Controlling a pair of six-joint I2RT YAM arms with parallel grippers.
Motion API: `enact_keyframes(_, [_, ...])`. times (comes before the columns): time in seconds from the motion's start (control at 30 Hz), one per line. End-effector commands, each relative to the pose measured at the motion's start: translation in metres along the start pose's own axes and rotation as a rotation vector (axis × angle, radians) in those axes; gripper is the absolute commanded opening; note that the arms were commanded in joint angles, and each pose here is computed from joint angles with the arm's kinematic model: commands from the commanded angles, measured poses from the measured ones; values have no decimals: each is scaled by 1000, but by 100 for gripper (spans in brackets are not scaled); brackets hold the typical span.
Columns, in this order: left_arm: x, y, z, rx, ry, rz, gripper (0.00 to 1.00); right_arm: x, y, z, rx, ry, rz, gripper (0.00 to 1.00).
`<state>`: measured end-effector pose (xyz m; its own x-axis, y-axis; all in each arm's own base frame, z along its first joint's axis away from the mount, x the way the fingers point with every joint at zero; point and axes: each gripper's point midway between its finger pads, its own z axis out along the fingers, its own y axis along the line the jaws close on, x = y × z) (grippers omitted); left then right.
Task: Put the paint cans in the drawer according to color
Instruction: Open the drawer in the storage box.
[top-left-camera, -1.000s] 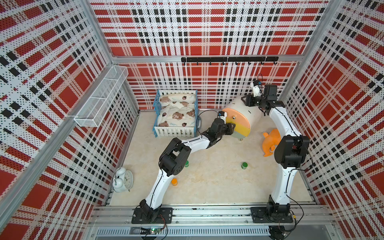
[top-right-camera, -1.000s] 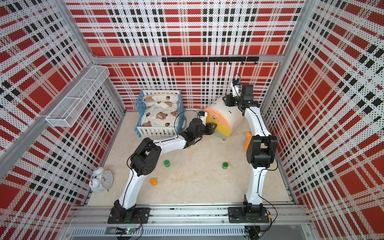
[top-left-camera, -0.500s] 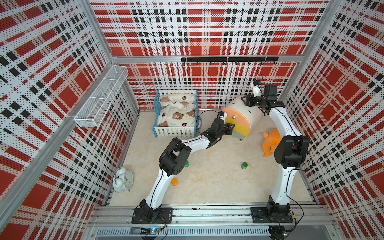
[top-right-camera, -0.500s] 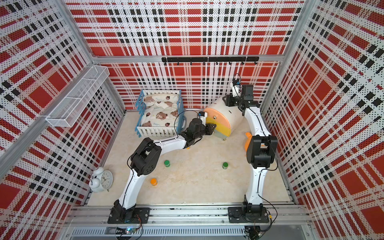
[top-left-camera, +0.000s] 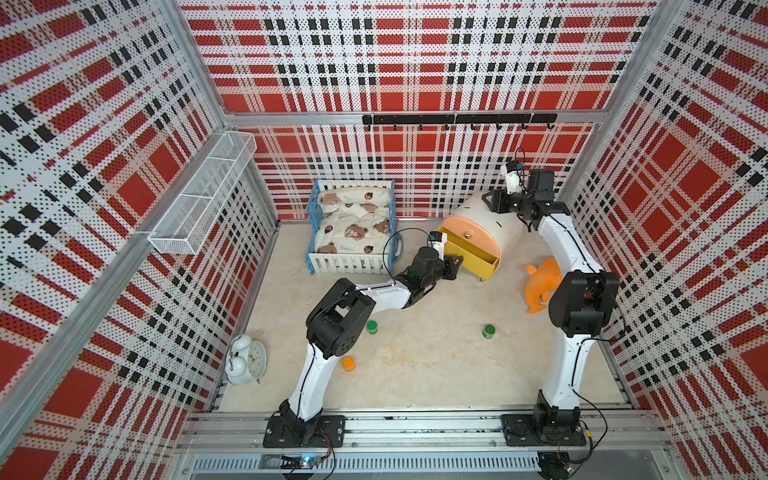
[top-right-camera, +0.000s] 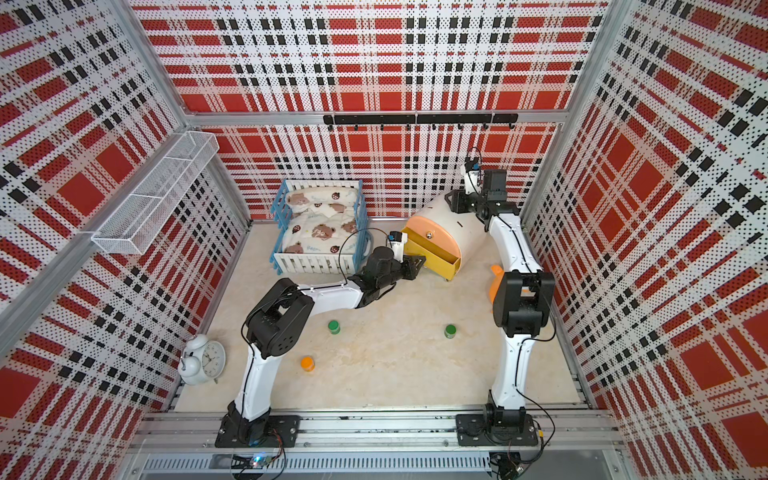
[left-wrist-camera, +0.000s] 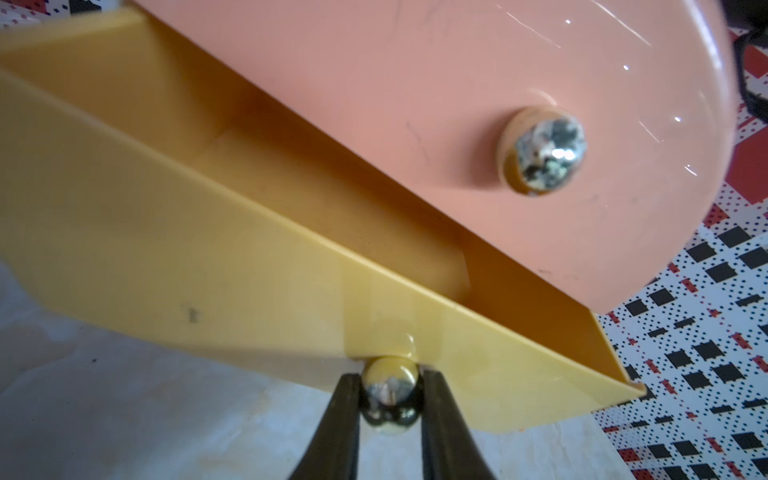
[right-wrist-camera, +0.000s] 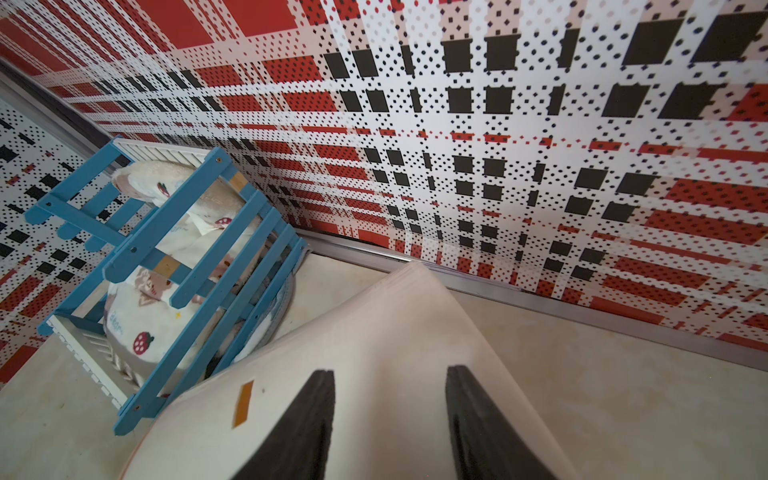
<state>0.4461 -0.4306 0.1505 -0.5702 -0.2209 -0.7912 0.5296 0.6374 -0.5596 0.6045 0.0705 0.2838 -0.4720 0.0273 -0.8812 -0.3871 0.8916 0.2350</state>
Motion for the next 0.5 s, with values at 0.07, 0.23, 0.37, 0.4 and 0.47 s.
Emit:
enact_keyframes(0.07, [20,2,-21,5,75,19,15,44,-11,9,13,124,85,50])
enact_keyframes(0.23, [29,16,-34,-33,90,23,15,46,-11,9,13,128,88,50])
enact_keyframes(0.37, [35,19,-42,-32,109,37,15,46,-12,9,17,129,85,50])
enact_keyframes(0.4, [35,18,-44,-28,112,42,15,46,-12,9,18,129,85,50])
enact_keyframes(0.47, [35,15,-46,-15,117,48,14,47,-12,10,16,130,88,50])
